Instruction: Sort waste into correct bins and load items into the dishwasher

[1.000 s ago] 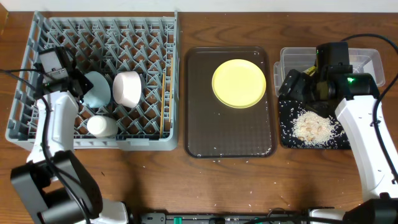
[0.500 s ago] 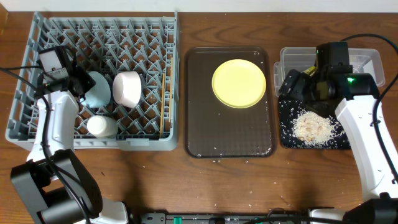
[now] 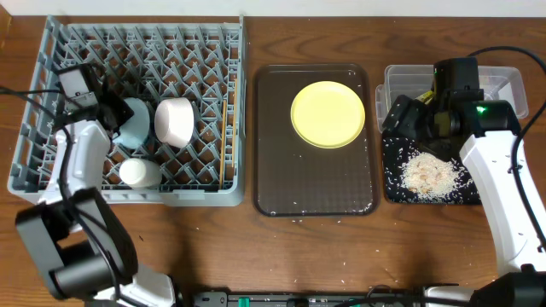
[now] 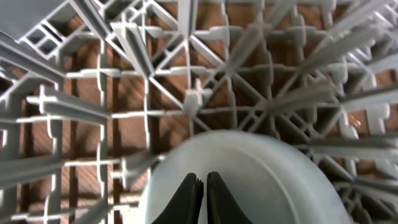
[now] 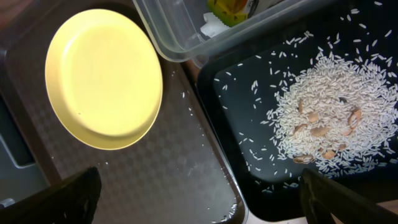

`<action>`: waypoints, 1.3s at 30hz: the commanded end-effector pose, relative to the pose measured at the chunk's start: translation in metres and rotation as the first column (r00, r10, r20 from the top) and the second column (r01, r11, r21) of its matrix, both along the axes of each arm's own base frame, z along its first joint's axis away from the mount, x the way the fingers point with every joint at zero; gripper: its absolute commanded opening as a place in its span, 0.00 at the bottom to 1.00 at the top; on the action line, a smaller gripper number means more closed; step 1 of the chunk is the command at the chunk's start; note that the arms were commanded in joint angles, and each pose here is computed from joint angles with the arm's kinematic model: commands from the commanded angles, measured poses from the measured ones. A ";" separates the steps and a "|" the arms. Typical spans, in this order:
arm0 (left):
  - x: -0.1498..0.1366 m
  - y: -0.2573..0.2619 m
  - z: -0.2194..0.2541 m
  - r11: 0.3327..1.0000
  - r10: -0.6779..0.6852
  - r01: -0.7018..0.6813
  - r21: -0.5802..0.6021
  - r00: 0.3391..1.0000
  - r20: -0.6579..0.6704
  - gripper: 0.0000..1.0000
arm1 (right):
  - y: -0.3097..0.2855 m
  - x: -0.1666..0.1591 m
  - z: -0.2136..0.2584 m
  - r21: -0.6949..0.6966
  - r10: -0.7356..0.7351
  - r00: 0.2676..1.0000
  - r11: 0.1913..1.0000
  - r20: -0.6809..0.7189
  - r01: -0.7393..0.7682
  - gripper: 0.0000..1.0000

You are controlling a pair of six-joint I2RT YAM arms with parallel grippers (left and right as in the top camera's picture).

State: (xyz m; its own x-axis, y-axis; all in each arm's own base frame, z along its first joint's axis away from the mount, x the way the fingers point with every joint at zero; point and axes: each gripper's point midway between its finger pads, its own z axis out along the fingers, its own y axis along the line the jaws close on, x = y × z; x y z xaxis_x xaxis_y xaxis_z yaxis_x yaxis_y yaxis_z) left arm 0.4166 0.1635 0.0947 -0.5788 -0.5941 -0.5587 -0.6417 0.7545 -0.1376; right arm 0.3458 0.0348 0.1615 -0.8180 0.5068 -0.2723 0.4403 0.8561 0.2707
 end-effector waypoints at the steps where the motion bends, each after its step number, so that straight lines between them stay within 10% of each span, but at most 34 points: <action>1: 0.005 0.000 0.000 1.000 -0.016 0.016 0.007 1.000 0.020 0.08 | -0.003 0.000 0.005 0.004 -0.013 1.000 1.000 0.015 0.013 0.99; 21: 0.017 -0.001 0.095 0.994 -0.077 0.056 0.099 0.969 0.234 0.16 | -0.003 0.000 0.005 0.004 -0.013 1.000 1.000 0.015 0.013 0.99; 27: -0.017 -0.055 0.152 0.976 -0.208 0.218 0.004 0.922 0.328 0.56 | -0.003 0.000 0.005 0.004 -0.013 1.000 1.000 0.015 0.013 0.99; 32: -0.059 -0.143 0.173 0.846 -0.393 0.492 -0.205 0.835 0.386 0.75 | -0.003 0.000 0.005 0.004 -0.013 1.000 1.000 0.015 0.013 0.99; 39: -0.096 -0.255 0.164 0.576 -0.700 0.781 -0.241 0.624 0.347 0.71 | -0.003 0.000 0.005 0.004 -0.013 1.000 1.000 0.015 0.013 0.99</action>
State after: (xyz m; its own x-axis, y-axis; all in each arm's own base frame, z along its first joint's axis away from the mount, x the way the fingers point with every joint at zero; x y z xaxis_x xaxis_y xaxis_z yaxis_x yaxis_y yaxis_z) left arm 0.3322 -0.0447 0.2510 -0.7738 -0.3314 -0.5398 0.0042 0.8495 -0.5275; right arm 0.3459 0.0348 0.1615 -0.8179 0.5068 -0.2726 0.4402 0.8561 0.2709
